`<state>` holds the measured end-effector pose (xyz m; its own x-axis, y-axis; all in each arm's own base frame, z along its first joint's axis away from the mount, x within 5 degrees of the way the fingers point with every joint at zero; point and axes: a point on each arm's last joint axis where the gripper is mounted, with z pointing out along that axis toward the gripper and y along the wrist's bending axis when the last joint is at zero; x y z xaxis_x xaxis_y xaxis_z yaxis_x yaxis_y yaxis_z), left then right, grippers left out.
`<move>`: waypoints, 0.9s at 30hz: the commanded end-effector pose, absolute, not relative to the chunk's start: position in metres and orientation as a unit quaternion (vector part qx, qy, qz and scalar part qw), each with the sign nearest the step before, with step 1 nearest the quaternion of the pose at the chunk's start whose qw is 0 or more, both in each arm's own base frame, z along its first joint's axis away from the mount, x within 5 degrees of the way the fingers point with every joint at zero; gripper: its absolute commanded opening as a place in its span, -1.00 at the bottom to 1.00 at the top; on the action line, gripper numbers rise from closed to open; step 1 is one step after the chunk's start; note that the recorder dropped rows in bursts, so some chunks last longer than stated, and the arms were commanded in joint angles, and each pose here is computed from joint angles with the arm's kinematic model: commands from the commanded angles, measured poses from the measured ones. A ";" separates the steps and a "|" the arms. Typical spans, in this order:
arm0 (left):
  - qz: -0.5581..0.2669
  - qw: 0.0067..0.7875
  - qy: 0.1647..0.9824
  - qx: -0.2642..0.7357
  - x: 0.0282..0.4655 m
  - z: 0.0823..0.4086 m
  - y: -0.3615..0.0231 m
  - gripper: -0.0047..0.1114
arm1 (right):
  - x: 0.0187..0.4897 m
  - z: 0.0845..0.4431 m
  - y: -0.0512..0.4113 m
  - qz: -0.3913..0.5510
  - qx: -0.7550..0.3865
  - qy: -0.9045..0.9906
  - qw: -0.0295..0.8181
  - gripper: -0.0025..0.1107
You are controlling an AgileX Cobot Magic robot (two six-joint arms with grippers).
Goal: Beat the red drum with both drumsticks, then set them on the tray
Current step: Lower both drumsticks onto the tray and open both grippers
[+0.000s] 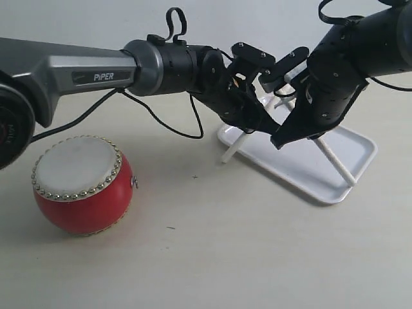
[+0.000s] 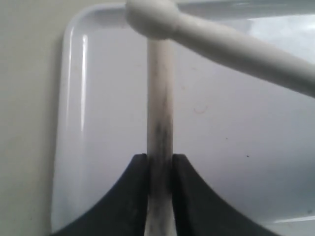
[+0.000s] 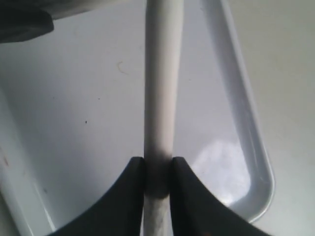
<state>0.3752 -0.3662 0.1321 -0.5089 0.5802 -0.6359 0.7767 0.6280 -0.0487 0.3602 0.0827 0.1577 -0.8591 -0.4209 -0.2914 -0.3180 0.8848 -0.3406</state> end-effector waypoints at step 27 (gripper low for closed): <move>-0.148 0.212 0.848 0.463 0.364 0.094 -0.378 -0.92 | 0.389 0.108 0.096 -0.116 -0.198 0.958 0.174 -0.88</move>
